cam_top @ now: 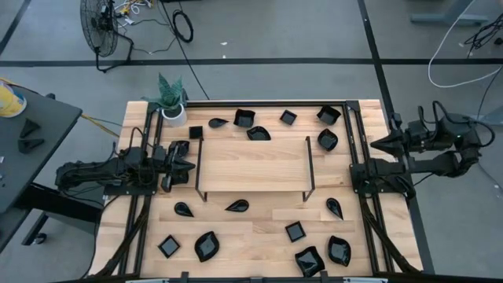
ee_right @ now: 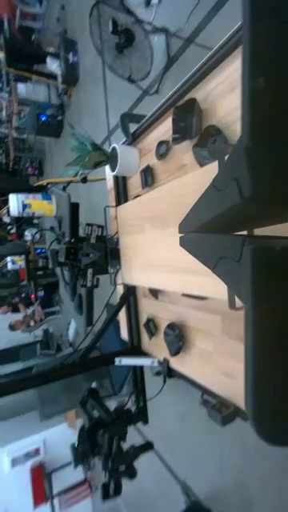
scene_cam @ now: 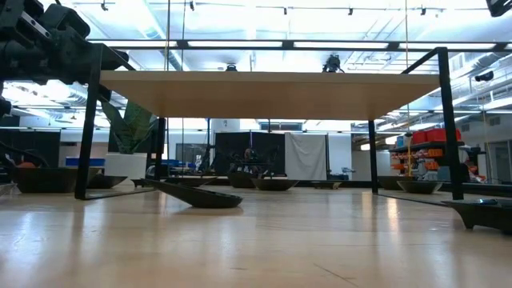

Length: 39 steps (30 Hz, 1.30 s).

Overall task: Pick & Place Mini shaped plates
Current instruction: Put the distorted square plate on the shelf

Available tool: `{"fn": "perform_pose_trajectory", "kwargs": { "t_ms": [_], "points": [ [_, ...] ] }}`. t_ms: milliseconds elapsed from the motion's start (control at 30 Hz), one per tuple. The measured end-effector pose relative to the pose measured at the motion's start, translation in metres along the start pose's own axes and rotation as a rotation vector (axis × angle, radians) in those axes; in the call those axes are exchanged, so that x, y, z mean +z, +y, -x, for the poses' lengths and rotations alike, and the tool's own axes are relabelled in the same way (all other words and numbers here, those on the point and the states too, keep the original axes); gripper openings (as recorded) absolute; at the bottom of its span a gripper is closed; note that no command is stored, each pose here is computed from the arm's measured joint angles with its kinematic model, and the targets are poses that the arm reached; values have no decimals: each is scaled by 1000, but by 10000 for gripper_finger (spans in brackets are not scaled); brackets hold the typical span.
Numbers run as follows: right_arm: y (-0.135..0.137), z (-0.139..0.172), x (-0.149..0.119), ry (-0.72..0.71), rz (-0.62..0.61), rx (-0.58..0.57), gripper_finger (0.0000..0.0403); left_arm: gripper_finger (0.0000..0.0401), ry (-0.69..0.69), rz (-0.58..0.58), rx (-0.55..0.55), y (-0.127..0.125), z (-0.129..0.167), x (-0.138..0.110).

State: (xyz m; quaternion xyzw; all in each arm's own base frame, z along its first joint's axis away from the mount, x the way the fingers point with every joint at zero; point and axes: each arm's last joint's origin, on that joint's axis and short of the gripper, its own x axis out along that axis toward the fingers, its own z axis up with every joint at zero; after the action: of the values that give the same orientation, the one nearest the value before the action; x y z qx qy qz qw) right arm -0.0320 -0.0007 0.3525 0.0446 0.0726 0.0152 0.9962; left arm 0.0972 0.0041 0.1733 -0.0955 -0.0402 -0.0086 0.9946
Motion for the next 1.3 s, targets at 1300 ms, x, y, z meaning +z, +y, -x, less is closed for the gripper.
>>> {"fn": "perform_pose_trajectory", "kwargs": {
  "t_ms": [1300],
  "points": [
    [-4, 16, -10, -37, 35, -13, 11, 14, 0, 0, 0, 0, 0, 0]
  ]
}}
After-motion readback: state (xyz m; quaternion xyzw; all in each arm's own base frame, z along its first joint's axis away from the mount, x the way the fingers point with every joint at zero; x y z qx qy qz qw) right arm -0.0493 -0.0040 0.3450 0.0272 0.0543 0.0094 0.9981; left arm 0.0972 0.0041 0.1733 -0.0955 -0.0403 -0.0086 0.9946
